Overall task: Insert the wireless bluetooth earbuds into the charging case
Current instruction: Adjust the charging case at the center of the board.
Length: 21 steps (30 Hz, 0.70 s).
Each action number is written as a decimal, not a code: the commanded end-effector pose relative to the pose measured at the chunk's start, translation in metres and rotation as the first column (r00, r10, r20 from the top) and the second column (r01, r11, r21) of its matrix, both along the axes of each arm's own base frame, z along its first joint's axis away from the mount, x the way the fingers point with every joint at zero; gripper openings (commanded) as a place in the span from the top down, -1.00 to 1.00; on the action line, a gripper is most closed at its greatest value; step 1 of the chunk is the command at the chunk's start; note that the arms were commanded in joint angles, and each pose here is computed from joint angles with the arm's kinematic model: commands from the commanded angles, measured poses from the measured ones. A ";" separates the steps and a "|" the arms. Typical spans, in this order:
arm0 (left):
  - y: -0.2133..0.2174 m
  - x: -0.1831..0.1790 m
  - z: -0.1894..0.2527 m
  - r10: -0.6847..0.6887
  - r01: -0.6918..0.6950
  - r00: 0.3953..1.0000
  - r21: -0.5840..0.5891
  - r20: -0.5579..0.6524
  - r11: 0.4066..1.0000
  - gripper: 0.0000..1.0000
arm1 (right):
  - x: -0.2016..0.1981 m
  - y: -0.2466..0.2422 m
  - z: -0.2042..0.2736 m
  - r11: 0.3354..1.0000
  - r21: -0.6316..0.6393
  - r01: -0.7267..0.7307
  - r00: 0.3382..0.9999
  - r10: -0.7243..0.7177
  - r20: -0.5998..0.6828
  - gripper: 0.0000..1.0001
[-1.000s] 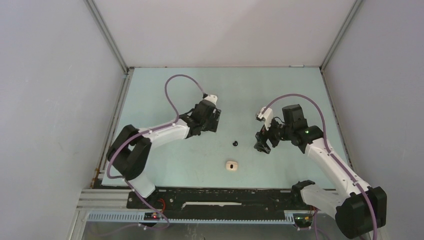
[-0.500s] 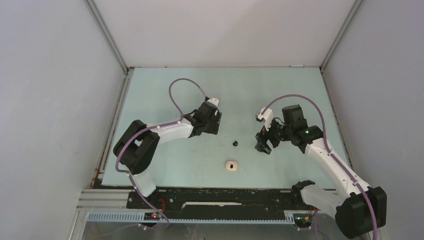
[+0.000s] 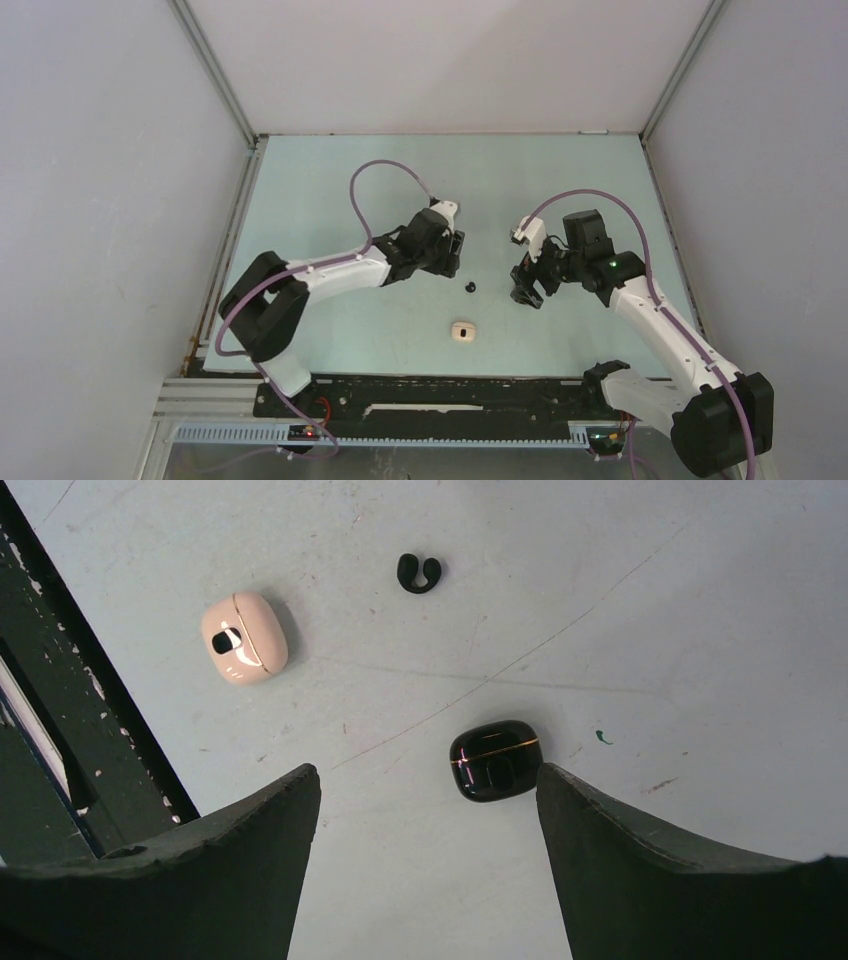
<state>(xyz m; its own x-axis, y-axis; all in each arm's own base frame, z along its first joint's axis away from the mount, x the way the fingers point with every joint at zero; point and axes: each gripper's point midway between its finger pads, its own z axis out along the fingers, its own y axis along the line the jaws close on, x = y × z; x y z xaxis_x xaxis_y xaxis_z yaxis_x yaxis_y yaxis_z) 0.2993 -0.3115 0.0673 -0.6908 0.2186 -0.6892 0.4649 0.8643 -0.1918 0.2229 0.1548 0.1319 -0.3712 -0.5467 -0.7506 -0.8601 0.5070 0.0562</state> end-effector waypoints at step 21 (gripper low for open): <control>0.040 0.115 0.006 0.232 -0.230 0.970 0.029 -0.075 0.973 -0.39 | -0.003 -0.002 -0.011 0.999 -0.034 -0.019 0.999 0.018 -0.030 -0.64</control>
<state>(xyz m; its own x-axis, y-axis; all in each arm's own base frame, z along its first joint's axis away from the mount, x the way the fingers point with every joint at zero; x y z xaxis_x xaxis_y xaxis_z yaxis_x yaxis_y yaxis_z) 0.4105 -0.2636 0.0610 -0.7690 0.1108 -0.6296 0.2466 0.9600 -0.1323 0.2198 0.1538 0.1232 -0.3941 -0.5634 -0.7261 -0.8612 0.5022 0.0778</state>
